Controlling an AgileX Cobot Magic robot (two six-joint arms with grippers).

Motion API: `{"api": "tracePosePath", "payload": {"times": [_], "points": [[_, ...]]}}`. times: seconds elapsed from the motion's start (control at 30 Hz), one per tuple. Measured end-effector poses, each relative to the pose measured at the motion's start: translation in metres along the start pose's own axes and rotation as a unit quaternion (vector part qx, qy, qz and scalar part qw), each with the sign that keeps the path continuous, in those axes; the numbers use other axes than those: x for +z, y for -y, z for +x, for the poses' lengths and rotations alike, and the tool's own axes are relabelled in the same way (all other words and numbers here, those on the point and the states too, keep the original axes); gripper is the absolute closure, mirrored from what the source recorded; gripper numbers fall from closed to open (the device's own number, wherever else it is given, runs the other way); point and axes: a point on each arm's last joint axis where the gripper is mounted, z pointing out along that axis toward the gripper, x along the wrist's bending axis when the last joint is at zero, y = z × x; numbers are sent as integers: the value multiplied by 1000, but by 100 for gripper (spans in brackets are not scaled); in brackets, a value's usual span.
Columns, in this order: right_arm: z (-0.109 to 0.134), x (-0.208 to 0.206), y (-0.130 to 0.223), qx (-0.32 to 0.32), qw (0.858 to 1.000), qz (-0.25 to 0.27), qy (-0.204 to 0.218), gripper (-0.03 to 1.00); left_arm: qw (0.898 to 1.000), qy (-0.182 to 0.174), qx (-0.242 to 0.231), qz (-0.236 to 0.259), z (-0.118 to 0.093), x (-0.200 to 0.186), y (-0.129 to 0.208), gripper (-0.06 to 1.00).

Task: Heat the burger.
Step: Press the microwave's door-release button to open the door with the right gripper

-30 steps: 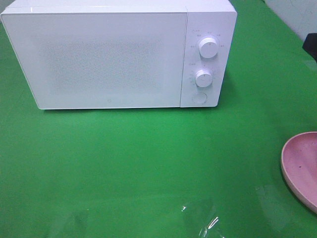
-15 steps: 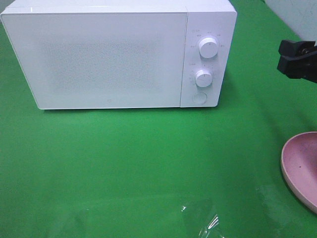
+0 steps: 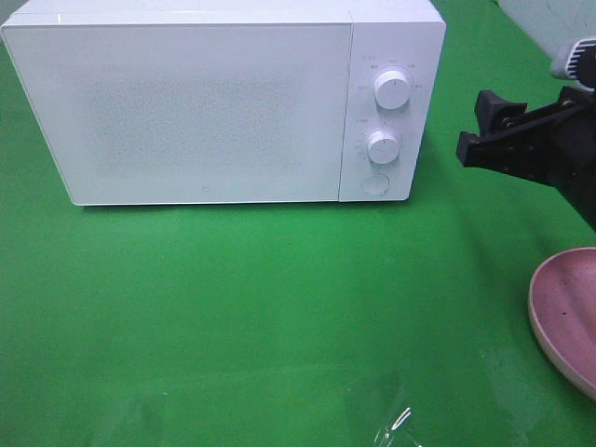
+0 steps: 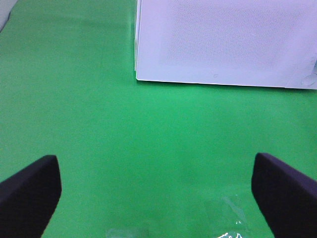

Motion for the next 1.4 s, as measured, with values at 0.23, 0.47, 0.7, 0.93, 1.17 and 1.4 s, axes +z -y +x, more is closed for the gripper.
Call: {"api": "tracePosePath", "payload": {"times": [0.23,0.47,0.7,0.93,1.17,1.4], "points": [[25,-10,9,12,1000,11,-10,25,1000,0,0,0,0,0,0,-2],[43,-18,20,6,999,33,-30,25,1000,0,0,0,0,0,0,-2],[55,-21,33,7,997,54,-49,25,1000,0,0,0,0,0,0,-2],[55,-20,35,119,990,64,-42,28,1000,0,0,0,0,0,0,-2],[56,-21,36,307,949,72,-30,39,1000,0,0,0,0,0,0,-2],[56,-21,37,502,861,83,-12,63,1000,0,0,0,0,0,0,-2]]}}
